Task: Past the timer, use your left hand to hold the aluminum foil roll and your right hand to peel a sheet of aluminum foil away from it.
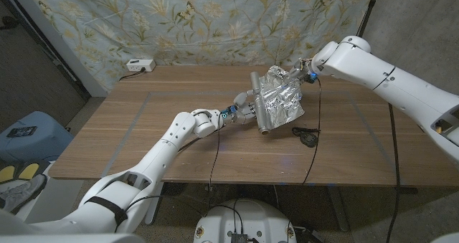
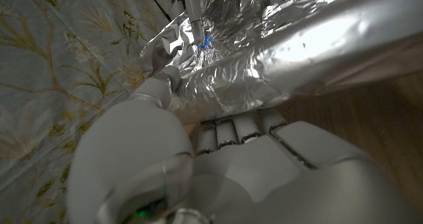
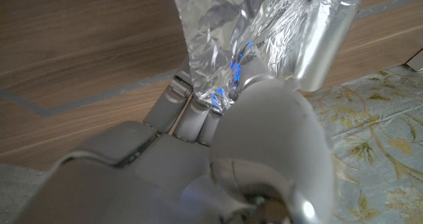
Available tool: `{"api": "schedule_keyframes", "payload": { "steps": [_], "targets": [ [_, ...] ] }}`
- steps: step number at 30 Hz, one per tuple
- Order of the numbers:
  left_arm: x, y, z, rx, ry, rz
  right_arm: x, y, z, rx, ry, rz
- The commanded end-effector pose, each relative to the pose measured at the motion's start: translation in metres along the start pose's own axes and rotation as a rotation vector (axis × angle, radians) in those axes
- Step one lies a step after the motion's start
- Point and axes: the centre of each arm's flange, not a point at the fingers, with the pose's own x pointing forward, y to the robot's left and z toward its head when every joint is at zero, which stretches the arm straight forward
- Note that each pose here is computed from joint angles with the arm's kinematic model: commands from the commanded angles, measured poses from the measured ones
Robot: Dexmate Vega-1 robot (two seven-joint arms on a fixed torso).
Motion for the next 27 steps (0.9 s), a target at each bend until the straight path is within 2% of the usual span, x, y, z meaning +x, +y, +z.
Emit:
{"api": "schedule_keyframes", "payload": {
  "steps": [1, 17, 27],
  "targets": [
    [0.001, 0.0, 0.0, -0.007, 0.007, -0.015, -0.003, -0.007, -0.008, 0.009, 0.013, -0.018],
    [0.003, 0.002, 0.0, -0.008, 0.012, -0.017, -0.005, -0.017, -0.017, 0.009, 0.036, -0.038],
    [0.006, 0.004, 0.001, -0.01, 0.01, -0.032, -0.009, -0.024, -0.017, -0.001, 0.041, -0.052]
  ]
}}
